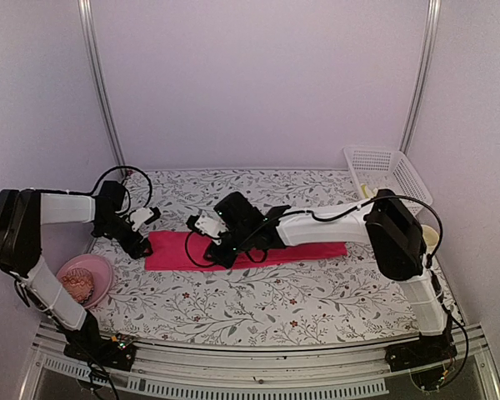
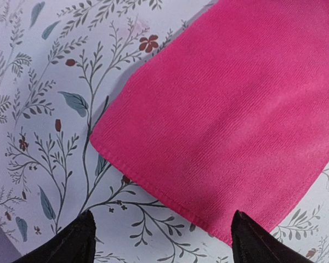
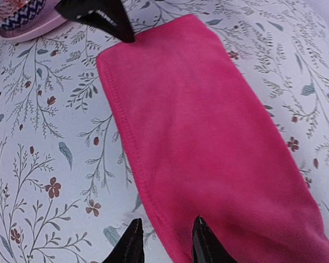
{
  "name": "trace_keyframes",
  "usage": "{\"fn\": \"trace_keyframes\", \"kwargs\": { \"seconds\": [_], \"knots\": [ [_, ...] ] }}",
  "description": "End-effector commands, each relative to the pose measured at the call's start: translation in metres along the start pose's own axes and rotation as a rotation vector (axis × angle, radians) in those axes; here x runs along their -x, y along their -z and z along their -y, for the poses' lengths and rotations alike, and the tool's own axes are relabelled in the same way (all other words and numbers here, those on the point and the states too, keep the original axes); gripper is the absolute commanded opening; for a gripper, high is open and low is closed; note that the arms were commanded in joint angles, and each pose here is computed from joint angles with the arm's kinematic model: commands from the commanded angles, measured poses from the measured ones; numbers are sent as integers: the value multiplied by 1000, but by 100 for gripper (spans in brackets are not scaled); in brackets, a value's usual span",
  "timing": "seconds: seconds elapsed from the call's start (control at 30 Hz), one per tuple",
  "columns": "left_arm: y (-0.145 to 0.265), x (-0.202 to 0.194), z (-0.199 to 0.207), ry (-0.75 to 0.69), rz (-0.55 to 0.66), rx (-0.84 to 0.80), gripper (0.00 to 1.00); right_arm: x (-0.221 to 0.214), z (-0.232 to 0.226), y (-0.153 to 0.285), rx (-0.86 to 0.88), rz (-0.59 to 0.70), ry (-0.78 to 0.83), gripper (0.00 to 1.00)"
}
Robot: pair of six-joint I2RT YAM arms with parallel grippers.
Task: Roll the towels
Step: Adjust the towel at the center of the board.
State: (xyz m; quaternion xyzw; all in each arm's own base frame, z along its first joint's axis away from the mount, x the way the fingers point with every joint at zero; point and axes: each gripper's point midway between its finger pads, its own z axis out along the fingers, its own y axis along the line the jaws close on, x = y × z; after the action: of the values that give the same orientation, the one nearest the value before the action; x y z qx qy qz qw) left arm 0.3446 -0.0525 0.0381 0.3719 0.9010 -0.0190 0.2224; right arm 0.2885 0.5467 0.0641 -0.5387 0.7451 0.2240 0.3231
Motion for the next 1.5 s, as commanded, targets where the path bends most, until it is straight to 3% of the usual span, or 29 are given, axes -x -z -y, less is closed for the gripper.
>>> {"fn": "trace_keyframes", "kwargs": {
  "seconds": [0.0, 0.27, 0.53, 0.93, 1.17, 1.3, 1.4, 1.47],
  "knots": [
    [-10, -6, 6, 12, -30, -19, 85, 11, 88, 62, -271, 41, -149, 32],
    [-22, -21, 11, 1, -85, -10, 85, -62, 170, 77, -483, -84, -287, 32],
    [-29, -41, 10, -20, -180, 9, 79, -117, 183, 58, -531, -208, -316, 32],
    [-36, -82, 17, -71, -345, 23, 70, -152, 202, 74, -615, -285, -343, 34],
    [-23, -83, 17, -87, -360, 29, 68, -135, 200, 77, -578, -252, -320, 34],
    [-10, -69, 19, -88, -319, 6, 73, -121, 195, 81, -535, -222, -313, 35],
    [6, -48, 16, -81, -257, -8, 82, -107, 189, 89, -510, -194, -307, 35],
    [19, -28, 10, -75, -196, 2, 94, -95, 179, 93, -475, -170, -287, 35]
  ]
}}
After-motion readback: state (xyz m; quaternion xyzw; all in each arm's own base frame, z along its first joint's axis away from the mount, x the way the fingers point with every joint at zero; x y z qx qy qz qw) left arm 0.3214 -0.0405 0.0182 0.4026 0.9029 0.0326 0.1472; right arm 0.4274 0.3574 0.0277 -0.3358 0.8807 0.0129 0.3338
